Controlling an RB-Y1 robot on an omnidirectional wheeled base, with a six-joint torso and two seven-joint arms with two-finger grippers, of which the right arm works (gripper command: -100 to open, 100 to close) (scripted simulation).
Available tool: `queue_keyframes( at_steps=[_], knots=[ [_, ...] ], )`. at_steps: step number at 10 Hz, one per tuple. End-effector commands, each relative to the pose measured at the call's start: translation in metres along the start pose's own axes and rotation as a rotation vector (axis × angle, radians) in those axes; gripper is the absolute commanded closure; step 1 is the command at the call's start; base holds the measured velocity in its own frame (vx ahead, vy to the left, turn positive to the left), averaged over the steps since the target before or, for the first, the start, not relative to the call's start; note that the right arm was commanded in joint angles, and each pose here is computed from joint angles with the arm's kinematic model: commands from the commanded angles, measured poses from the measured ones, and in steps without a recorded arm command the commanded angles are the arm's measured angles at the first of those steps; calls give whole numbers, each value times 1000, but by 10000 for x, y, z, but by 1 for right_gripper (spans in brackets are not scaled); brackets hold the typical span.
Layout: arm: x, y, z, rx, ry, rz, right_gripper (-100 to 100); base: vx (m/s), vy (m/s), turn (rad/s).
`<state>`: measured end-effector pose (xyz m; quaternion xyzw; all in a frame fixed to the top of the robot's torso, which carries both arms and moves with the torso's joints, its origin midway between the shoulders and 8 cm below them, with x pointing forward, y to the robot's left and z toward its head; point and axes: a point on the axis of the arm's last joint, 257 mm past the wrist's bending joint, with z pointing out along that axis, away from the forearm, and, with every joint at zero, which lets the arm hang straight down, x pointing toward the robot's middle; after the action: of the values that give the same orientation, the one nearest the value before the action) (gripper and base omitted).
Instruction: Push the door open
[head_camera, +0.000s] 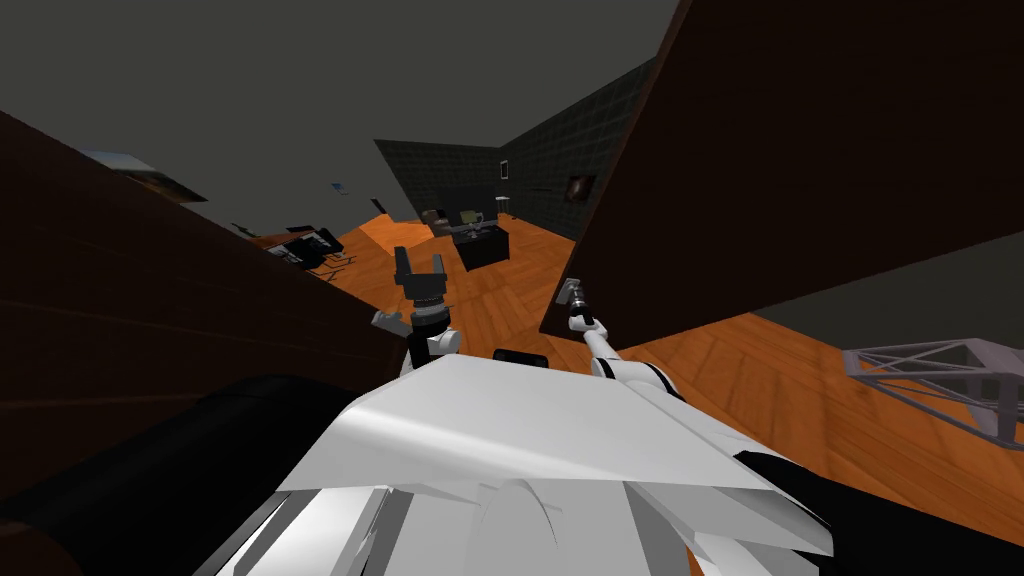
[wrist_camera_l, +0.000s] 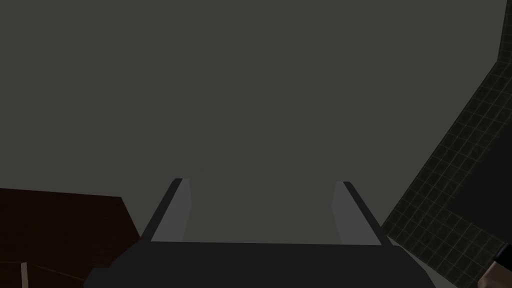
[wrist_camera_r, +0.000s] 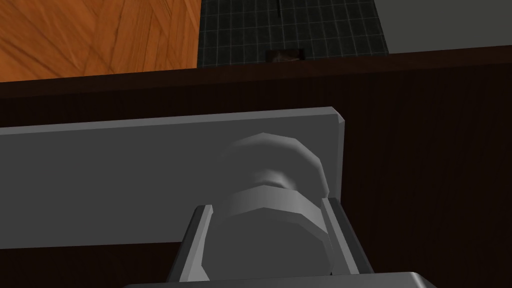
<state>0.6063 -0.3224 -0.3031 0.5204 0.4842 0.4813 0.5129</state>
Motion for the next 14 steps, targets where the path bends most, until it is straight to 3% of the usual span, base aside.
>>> queue_keyframes(
  at_steps=[1,2,7,14],
  knots=[
    [-228,49,5,-7,-36,-6,100,199,87,-74],
    [-225,62,9,-10,-36,-6,100,129,66,-55],
    [-626,56,-44,-8,-111,-5,100,181,117,-72],
    [-1057,68,-124,-10,-194,-4,100,190,104,-64]
  ],
)
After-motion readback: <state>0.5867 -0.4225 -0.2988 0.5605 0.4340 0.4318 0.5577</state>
